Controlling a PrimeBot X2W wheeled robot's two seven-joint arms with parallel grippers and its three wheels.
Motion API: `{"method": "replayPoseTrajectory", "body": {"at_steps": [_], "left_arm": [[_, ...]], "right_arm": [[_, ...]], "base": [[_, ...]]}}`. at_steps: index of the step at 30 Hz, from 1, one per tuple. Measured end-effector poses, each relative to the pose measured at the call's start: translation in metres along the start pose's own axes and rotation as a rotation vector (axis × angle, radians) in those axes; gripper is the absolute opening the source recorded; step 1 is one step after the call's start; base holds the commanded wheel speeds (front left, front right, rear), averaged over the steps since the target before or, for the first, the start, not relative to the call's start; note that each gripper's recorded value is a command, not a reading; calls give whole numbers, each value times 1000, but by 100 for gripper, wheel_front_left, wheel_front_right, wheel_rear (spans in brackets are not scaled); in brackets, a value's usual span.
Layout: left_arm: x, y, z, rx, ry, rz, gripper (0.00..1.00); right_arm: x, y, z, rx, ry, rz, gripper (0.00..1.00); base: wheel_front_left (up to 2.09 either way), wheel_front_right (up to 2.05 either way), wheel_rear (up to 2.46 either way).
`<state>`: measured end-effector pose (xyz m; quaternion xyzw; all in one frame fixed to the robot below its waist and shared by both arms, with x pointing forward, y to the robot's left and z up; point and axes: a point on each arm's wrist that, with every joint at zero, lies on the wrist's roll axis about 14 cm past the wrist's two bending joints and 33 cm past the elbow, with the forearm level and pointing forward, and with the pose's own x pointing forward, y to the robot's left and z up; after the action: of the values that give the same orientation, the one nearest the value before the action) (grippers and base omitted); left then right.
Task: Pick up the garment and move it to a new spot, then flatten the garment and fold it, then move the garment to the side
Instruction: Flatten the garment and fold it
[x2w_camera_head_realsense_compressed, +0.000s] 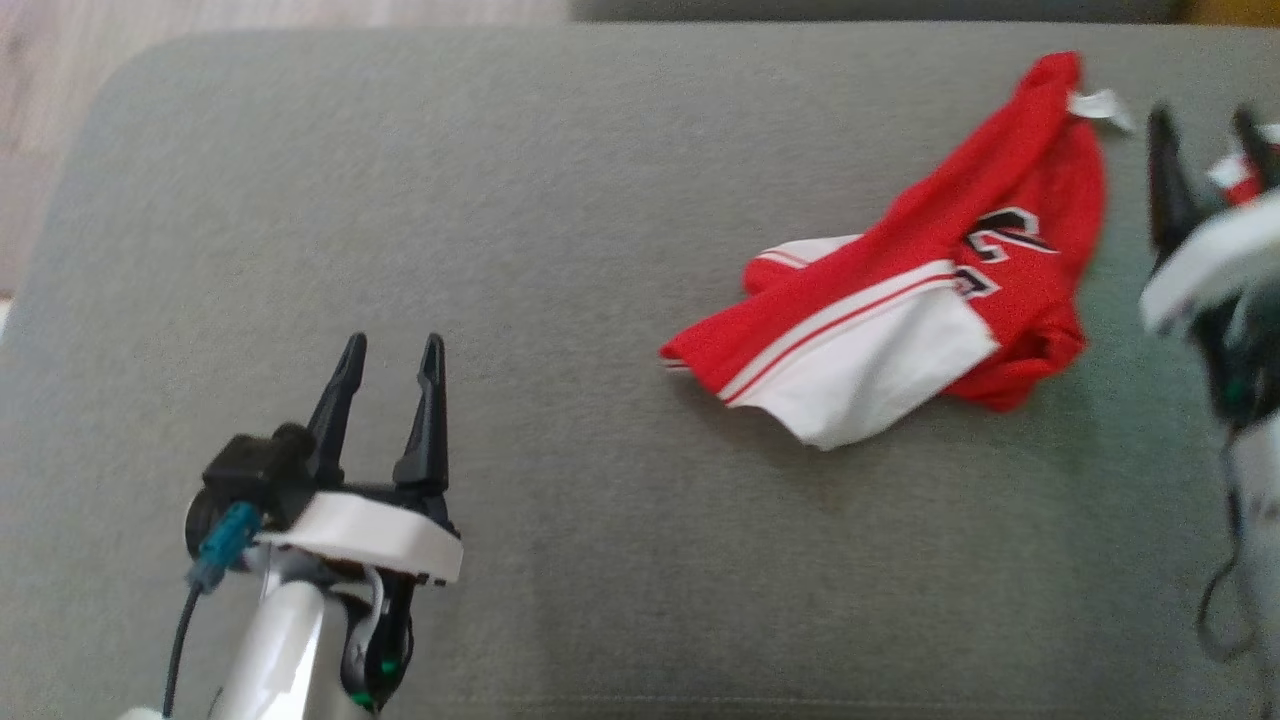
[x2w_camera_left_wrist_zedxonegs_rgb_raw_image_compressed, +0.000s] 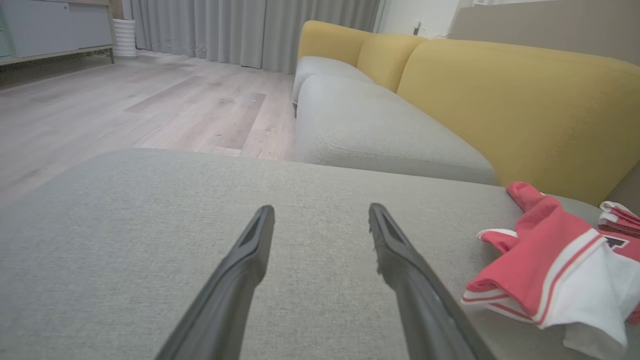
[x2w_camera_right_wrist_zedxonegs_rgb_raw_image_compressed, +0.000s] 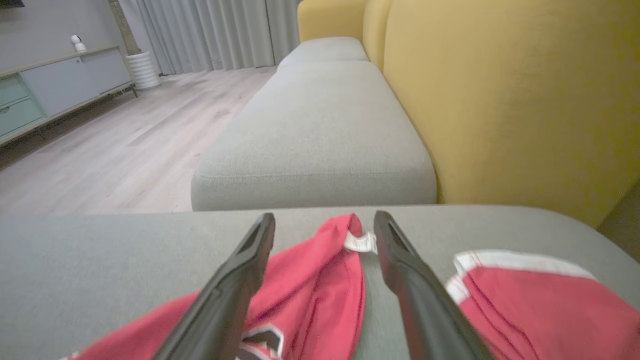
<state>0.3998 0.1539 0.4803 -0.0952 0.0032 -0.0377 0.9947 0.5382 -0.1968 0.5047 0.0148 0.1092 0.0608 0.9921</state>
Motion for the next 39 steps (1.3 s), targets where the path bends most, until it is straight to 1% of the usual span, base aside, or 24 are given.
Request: {"method": "replayPoseTrajectory", "body": {"at_steps": [4, 9, 12, 17, 18, 22, 27, 30, 34, 36, 39], "left_arm": [[0, -19, 2, -9, -7, -53, 100], [5, -37, 8, -13, -25, -105, 100], [7, -42, 7, -15, -24, -123, 100], [9, -51, 2, -13, -8, -158, 100], [9, -56, -2, -26, 8, -177, 100], [1, -92, -28, -95, 153, -297, 100], [-25, -150, -70, -222, 431, -463, 100], [-34, -173, -91, -243, 578, -541, 100], [-21, -191, -94, -279, 634, -600, 100], [-14, -198, -98, -264, 651, -618, 100], [-10, -211, -102, -286, 682, -649, 100]], "right_arm": [[-52, -9, -17, 75, -72, -38, 100], [-97, -10, -25, 141, -152, -78, 100], [-110, -5, -25, 162, -183, -81, 100], [-118, -5, -23, 174, -201, -90, 100], [-119, -6, -21, 174, -207, -93, 100], [-121, -12, -19, 175, -210, -110, 100], [-122, -21, -23, 178, -205, -138, 100], [-121, -23, -29, 180, -189, -148, 100], [-121, -26, -39, 199, -169, -170, 100], [-123, -30, -43, 200, -158, -184, 100], [-128, -37, -50, 204, -149, -212, 100]], "base": [[0, 0, 0], [0, 0, 0], [0, 0, 0], [0, 0, 0], [0, 0, 0], [0, 0, 0], [0, 0, 0], [0, 0, 0], [0, 0, 0], [0, 0, 0], [0, 0, 0]]}}
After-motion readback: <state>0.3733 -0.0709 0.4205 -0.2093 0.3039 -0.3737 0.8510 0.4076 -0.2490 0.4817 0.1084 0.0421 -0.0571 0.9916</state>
